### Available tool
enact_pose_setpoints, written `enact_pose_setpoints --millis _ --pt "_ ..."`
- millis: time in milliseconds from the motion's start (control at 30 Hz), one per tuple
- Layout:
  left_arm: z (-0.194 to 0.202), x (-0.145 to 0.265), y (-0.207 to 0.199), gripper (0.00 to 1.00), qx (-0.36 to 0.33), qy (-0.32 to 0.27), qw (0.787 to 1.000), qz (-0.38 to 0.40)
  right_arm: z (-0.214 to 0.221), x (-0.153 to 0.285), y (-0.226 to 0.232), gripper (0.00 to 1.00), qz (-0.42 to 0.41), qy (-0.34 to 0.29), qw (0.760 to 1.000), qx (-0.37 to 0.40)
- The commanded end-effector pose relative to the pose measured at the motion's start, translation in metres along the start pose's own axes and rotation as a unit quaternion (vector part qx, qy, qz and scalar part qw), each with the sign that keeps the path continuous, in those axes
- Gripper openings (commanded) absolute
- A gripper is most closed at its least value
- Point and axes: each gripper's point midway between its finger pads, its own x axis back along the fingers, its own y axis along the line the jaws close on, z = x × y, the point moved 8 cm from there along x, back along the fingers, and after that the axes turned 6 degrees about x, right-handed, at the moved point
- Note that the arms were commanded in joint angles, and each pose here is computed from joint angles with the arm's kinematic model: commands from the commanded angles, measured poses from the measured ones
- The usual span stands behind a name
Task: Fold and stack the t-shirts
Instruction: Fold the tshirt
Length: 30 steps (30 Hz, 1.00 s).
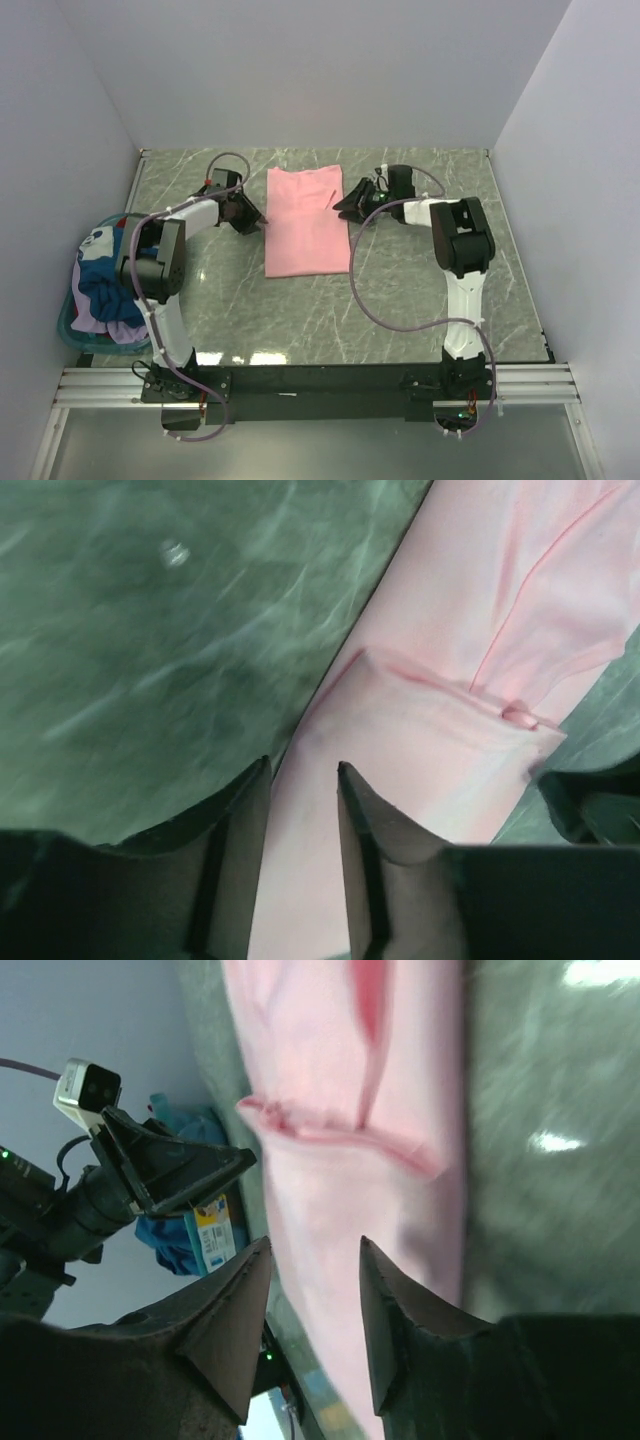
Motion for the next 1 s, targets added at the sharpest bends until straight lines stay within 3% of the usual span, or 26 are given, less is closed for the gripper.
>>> enact_pose_setpoints --millis 0,100,133,233,333,467,567,800,967 --pt "-0.009 0.045 -0.007 0.4 -0.025 -0.048 0.998 -0.01 -0.004 0.037 0.053 0.49 -0.002 -0.026 0.997 0.074" --pt "-0.006 0.073 0.0 0.51 -0.042 -0.073 0.996 -0.034 0.013 0.061 0.068 0.54 0.04 -0.035 0.993 0.102" --pt "0.0 0.077 0.008 0.6 -0.045 -0.067 0.996 -0.048 0.017 0.073 0.081 0.55 0.051 -0.044 0.988 0.136" --pt "0.025 0.096 0.024 0.74 -0.071 -0.047 0.993 -0.081 0.047 0.091 0.082 0.62 0.135 -0.041 0.978 0.156" --pt "0.055 0.111 0.035 0.79 -0.112 -0.05 0.986 -0.114 0.079 0.105 0.077 0.67 0.233 -0.041 0.955 0.177" --pt "0.094 0.121 0.041 0.74 -0.166 -0.042 0.975 -0.143 0.122 0.114 0.072 0.7 0.318 -0.028 0.927 0.198" --pt "0.107 0.115 0.043 0.63 -0.182 -0.034 0.972 -0.146 0.139 0.118 0.073 0.7 0.341 -0.03 0.915 0.213" --pt "0.109 0.089 0.033 0.48 -0.197 -0.032 0.968 -0.155 0.165 0.107 0.075 0.61 0.336 -0.011 0.914 0.228" --pt "0.115 0.072 0.036 0.47 -0.204 -0.014 0.965 -0.167 0.167 0.101 0.075 0.59 0.338 -0.01 0.913 0.23"
